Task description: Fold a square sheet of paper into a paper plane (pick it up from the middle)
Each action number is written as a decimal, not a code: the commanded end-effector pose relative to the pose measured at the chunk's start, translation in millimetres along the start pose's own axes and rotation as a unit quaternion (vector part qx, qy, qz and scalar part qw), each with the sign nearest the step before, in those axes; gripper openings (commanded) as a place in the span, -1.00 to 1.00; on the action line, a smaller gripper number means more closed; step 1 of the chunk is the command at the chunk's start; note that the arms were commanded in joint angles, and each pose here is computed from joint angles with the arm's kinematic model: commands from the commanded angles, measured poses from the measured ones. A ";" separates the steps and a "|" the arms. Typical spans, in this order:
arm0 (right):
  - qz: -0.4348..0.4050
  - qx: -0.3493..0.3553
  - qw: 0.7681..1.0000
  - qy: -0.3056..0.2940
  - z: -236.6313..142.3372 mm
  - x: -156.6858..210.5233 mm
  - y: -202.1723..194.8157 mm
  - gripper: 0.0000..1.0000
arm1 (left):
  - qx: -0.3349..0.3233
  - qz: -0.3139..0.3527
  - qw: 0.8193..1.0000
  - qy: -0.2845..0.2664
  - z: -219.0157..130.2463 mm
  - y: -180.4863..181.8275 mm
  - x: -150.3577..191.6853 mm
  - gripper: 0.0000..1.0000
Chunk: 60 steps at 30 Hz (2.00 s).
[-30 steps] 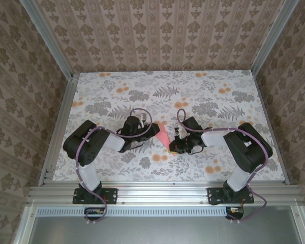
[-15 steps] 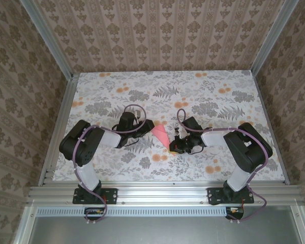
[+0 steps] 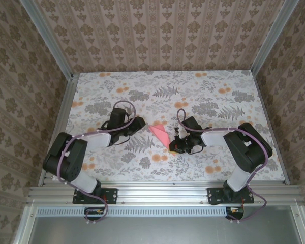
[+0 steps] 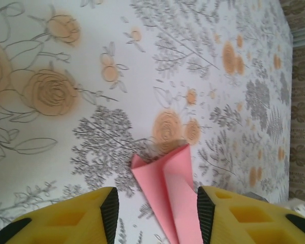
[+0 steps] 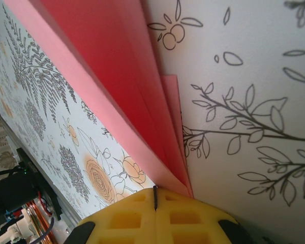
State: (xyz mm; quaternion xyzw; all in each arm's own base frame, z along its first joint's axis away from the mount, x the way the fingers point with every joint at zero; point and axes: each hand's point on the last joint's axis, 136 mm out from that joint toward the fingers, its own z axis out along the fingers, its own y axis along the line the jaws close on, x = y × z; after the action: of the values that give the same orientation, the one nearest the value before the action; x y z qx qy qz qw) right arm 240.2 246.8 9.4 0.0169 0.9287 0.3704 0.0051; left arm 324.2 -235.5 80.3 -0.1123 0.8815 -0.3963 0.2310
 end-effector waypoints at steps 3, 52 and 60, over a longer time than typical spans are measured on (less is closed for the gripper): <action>0.063 0.109 0.992 0.034 6.4 28.2 -58.6 -1.00 | 0.030 0.064 0.997 0.041 1.3 -47.5 23.4 -0.18; 0.071 0.117 0.989 0.048 9.4 35.8 -66.8 -1.00 | -0.071 0.053 0.994 0.061 61.8 35.4 15.4 -0.29; 0.070 0.115 0.990 0.045 8.8 33.2 -64.0 -1.00 | -0.062 0.056 0.995 0.062 57.7 30.2 7.7 -0.28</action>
State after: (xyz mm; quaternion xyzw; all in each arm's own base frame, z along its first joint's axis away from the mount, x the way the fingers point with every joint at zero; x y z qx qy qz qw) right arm 239.0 247.5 8.5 0.0183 0.9263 0.3764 -0.0037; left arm 342.8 -269.8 32.6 -0.0509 0.9095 -0.3639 0.1947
